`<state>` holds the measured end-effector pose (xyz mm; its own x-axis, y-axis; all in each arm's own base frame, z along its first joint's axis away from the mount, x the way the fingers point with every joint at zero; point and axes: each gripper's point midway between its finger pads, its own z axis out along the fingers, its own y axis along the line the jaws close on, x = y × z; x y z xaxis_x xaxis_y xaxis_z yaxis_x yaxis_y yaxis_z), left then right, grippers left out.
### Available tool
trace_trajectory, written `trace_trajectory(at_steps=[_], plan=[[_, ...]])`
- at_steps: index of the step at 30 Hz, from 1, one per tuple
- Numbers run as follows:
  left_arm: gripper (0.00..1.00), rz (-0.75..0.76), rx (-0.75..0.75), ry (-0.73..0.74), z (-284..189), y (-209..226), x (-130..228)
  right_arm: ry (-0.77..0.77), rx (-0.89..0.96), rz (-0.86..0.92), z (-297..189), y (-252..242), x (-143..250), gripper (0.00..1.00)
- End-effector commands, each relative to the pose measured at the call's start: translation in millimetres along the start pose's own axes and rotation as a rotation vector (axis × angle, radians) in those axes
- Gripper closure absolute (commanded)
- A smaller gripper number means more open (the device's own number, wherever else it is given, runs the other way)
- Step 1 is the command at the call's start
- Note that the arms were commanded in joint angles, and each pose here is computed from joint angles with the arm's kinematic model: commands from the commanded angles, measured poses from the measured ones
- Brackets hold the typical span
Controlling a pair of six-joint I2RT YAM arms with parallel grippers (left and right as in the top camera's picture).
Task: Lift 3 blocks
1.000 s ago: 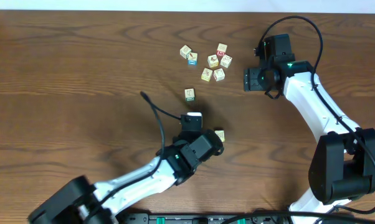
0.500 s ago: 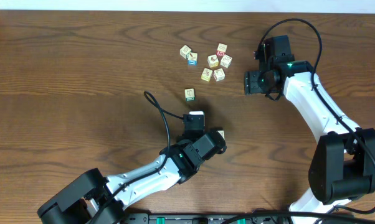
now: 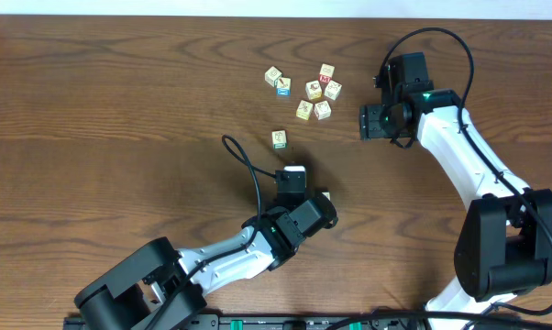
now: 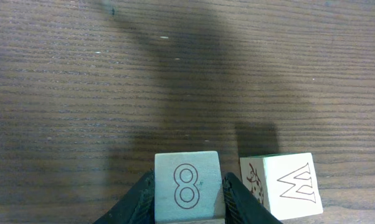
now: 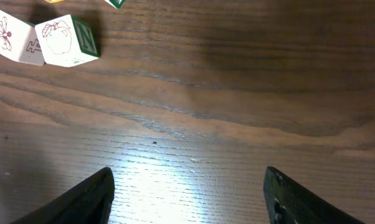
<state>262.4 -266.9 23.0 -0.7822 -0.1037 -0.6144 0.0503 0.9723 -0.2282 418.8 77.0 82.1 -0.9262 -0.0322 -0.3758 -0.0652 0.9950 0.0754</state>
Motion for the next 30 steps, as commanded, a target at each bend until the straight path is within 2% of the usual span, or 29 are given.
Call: trace_trajectory(at_steps=[1,3,7,15,16,22,27,30], plan=[[0.84,-0.002,-0.017,-0.013,2,2,-2,-0.005,-0.007,0.006,-1,2,-4,0.27],[0.83,-0.004,-0.013,-0.015,2,1,-2,-0.005,-0.007,0.006,-1,2,-4,0.26],[0.68,-0.017,0.010,-0.034,2,-5,-7,-0.005,-0.007,0.006,-1,2,-4,0.26],[0.52,-0.025,0.025,-0.047,1,-9,-10,-0.005,-0.006,0.006,-1,2,-4,0.25],[0.47,-0.026,0.025,-0.047,1,-9,-10,-0.005,-0.006,0.006,-1,2,-4,0.25],[0.45,0.004,0.037,-0.059,-3,-11,-15,-0.005,-0.007,0.006,-1,2,-4,0.25],[0.32,0.081,0.084,-0.126,-25,-20,-40,-0.002,-0.007,0.006,-1,2,-3,0.26],[0.31,0.034,0.084,-0.205,-47,-13,-71,0.004,-0.006,0.006,-1,2,-1,0.28]])
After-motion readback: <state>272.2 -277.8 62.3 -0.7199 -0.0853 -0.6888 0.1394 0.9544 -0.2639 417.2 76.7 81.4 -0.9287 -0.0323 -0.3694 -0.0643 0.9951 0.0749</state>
